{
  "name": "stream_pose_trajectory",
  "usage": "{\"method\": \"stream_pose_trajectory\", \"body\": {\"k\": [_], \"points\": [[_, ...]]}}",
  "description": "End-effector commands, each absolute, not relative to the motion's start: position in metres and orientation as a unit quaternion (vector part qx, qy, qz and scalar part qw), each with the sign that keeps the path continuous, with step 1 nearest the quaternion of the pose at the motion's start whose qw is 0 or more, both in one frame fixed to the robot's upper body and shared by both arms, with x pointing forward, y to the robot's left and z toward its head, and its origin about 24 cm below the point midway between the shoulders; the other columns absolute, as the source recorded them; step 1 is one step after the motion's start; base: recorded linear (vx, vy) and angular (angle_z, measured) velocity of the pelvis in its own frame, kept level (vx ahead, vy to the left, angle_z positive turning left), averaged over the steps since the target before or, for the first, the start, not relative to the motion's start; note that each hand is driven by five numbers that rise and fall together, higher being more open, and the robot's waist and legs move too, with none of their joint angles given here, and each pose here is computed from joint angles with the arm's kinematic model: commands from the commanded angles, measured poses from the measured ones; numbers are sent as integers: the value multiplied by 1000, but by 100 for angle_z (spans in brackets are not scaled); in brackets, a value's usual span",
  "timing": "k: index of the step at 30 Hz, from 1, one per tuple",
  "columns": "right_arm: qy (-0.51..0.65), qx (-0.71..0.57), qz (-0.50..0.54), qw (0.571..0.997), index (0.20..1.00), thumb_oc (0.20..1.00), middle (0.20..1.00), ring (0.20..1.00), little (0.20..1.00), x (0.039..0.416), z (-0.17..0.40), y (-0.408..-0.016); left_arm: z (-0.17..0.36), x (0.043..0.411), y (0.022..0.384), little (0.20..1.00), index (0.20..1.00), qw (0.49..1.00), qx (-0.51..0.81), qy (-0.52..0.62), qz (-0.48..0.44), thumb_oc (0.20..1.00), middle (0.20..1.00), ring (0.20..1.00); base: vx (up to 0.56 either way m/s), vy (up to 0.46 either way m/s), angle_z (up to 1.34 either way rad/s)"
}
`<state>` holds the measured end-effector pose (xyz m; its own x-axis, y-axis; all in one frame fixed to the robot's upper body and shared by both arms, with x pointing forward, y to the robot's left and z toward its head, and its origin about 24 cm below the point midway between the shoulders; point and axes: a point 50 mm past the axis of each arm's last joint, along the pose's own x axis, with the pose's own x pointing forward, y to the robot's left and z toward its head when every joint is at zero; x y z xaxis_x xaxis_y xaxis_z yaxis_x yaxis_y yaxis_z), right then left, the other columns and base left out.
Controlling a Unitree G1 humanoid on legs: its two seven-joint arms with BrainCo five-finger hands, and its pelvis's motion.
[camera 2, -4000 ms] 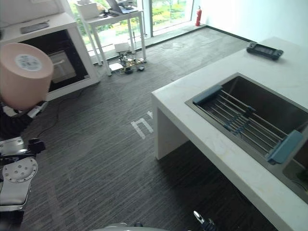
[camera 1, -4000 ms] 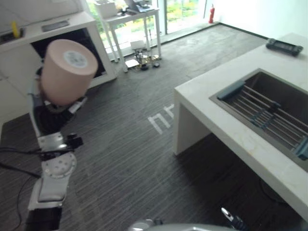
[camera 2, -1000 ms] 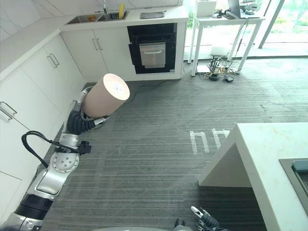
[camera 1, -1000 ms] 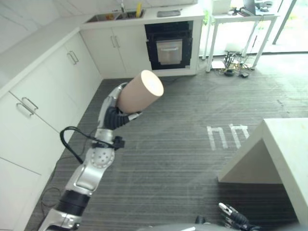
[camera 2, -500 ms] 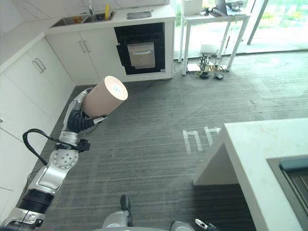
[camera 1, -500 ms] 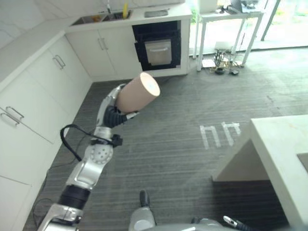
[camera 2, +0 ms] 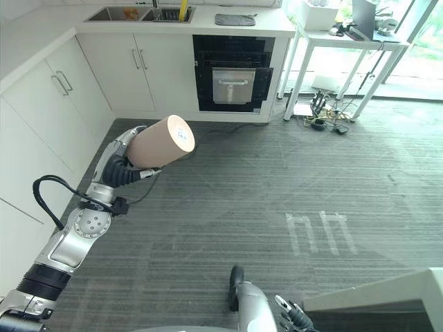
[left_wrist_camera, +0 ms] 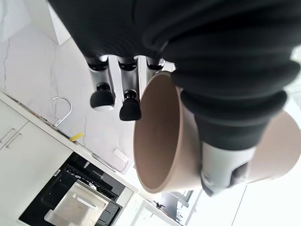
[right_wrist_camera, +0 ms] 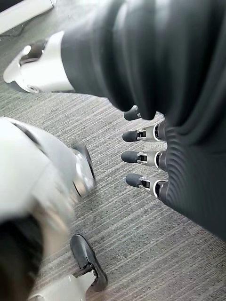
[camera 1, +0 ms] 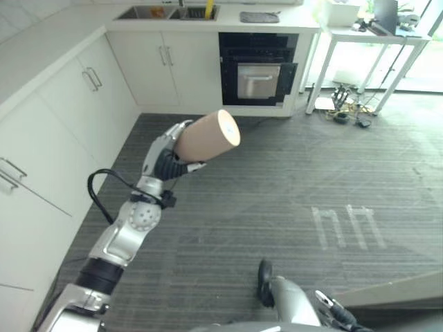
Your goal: Place the dishes in the dishwasher.
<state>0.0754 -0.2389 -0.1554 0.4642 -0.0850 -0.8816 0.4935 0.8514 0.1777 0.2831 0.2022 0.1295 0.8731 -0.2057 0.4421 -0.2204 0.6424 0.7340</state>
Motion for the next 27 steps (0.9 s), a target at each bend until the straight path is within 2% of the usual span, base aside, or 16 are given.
{"method": "stream_pose_trajectory", "body": {"k": [1,6,14,17,20,27], "points": [[471,242,-179,829,1000,1000,1000,1000,1000,84,-156,-233,162,278,197,200,200,856,398,-329,-2,200,200,200,748,-343,93],[479,231,-182,827,1000,1000,1000,1000,1000,84,-155,-239,154,276,190,200,200,862,394,-321,4,200,200,200,363,-215,36],[458,202,-150,853,1000,1000,1000,1000,1000,97,-145,-261,158,276,194,200,200,869,381,-314,13,200,200,200,322,-258,-33],[458,201,-129,856,1000,1000,1000,1000,1000,107,-146,-251,156,274,197,200,200,866,389,-315,12,200,200,200,472,132,-84],[479,185,-122,850,1000,1000,1000,1000,1000,98,-152,-243,148,264,202,200,200,870,383,-312,16,200,200,200,763,318,-136],[491,183,-141,840,1000,1000,1000,1000,1000,89,-154,-244,154,263,200,200,200,864,390,-318,8,200,200,200,407,246,-63]]}}
